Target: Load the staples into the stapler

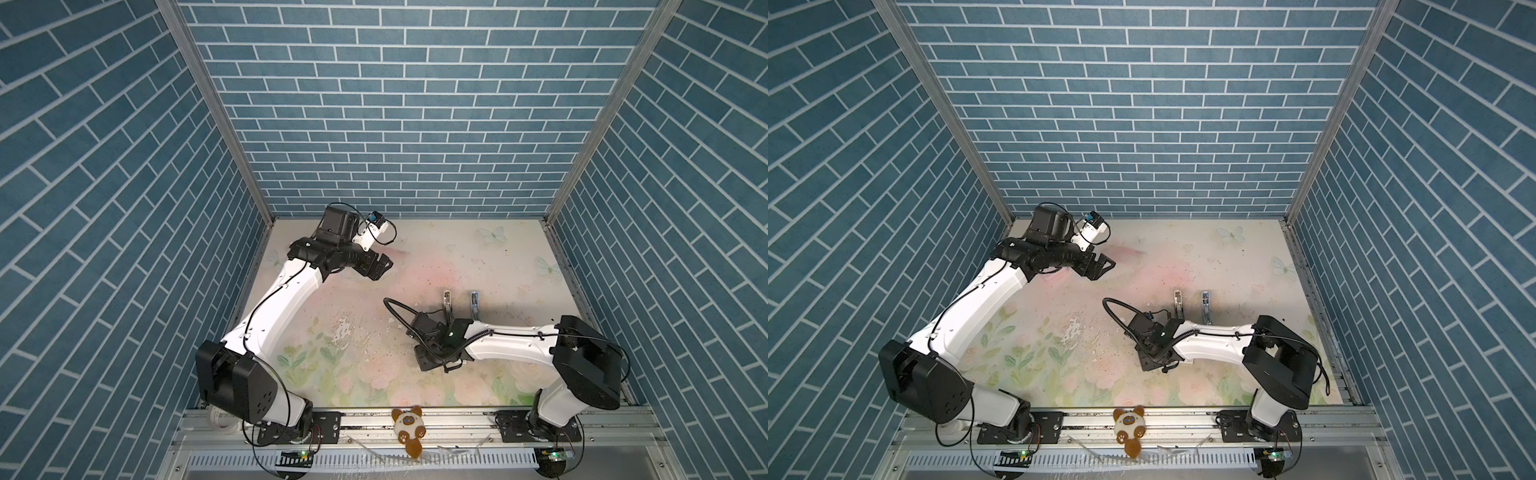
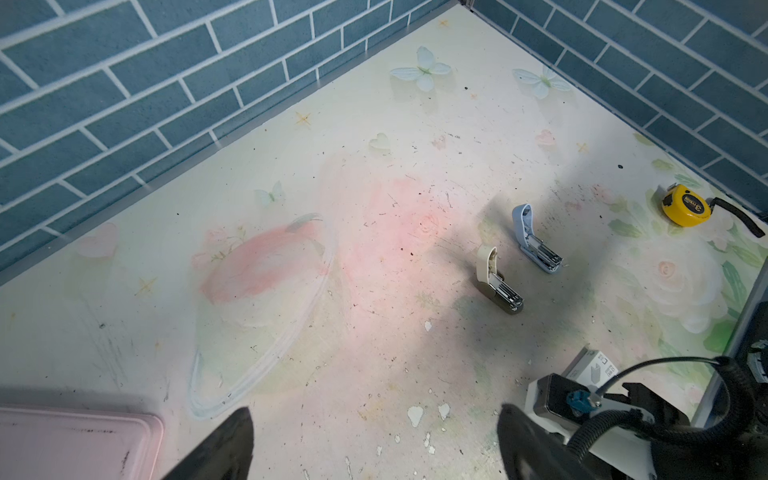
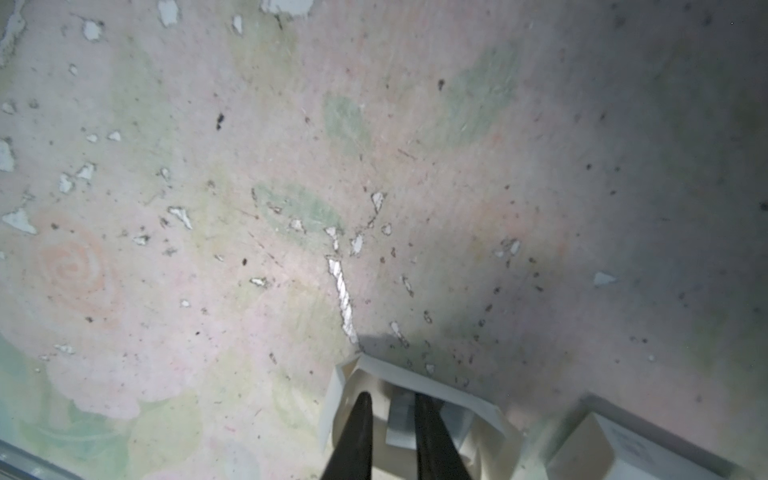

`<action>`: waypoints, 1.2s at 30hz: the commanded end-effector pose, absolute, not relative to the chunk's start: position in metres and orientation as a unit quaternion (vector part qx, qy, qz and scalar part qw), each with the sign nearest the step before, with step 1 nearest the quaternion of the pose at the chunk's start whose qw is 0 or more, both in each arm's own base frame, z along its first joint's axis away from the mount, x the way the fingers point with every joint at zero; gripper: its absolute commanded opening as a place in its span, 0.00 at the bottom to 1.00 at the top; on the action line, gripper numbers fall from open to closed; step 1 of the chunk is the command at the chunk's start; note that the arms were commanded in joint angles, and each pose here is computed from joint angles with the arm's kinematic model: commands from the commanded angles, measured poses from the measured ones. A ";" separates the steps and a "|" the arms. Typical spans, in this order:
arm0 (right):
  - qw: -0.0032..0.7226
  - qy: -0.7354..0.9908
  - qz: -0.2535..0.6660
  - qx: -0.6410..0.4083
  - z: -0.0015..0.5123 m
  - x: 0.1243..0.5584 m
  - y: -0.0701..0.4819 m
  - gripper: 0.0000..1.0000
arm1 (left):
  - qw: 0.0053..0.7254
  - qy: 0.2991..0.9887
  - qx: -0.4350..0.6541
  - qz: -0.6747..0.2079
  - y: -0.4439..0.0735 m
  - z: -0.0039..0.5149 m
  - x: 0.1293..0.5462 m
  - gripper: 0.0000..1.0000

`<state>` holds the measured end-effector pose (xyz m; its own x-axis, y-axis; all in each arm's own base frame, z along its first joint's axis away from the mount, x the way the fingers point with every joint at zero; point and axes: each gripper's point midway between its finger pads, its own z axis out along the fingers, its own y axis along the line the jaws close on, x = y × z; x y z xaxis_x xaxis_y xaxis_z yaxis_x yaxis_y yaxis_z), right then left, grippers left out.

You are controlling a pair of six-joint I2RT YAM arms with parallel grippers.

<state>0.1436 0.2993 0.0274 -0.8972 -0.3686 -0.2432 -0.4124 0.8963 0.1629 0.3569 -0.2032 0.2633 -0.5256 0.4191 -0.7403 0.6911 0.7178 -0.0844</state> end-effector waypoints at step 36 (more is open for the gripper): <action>0.133 0.970 0.094 -0.180 0.030 0.147 0.293 0.21 | 0.368 0.850 0.324 -0.192 -0.201 0.266 0.351 0.93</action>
